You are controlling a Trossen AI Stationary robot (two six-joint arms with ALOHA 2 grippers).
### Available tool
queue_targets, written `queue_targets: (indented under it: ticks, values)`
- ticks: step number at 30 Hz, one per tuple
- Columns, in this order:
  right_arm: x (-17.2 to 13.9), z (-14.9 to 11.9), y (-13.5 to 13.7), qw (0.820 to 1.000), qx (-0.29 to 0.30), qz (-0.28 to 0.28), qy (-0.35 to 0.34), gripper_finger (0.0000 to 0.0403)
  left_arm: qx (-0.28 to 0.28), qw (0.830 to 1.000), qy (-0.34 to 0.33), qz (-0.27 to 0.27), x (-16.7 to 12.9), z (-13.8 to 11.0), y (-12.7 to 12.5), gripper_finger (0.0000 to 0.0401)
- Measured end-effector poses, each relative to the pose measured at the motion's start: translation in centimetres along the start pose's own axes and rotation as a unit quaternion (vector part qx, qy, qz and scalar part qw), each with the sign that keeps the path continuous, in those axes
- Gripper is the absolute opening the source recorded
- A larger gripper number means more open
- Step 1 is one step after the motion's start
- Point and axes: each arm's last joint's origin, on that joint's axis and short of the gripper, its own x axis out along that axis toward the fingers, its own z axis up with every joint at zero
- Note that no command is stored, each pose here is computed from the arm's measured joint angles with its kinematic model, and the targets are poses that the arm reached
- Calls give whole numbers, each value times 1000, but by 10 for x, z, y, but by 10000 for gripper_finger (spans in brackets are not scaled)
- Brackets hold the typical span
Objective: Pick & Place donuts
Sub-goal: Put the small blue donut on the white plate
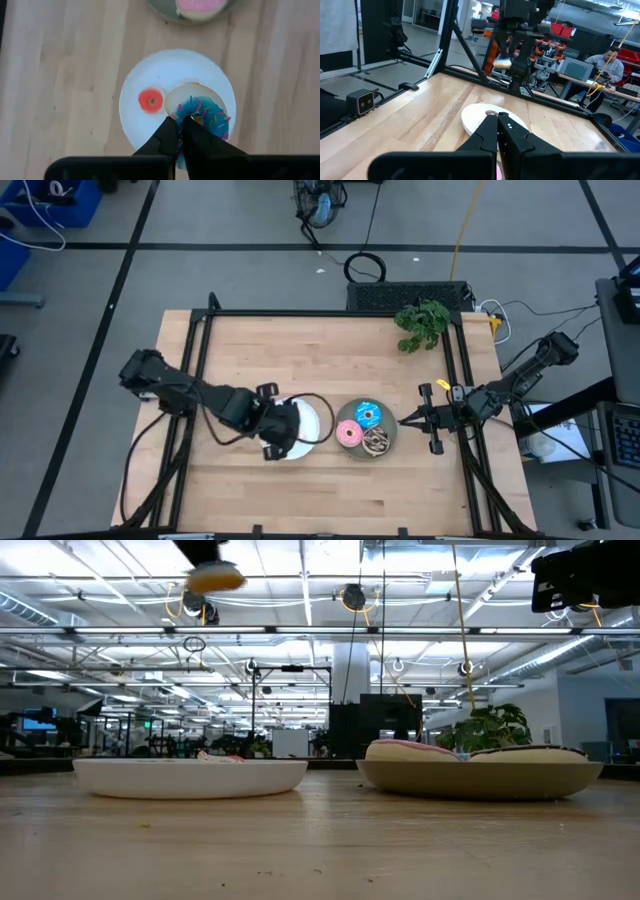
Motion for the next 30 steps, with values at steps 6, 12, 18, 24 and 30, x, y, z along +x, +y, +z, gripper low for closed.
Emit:
queue_targets:
  ticks: [6,12,18,24,30]
  values:
    - [0,0,0,1000,0,0,-1,0,-11,1000,28,5,45,23,11,6]
    - [0,0,0,1000,4,0,0,0,27,994,103,-31,113,35,7,30]
    - [0,0,0,1000,3,0,-1,0,52,986,154,-30,164,34,9,20]
    - [0,0,0,1000,4,0,0,0,43,989,133,-45,178,43,16,15]
    - [0,0,0,1000,4,0,0,0,35,989,137,-44,179,43,19,46]
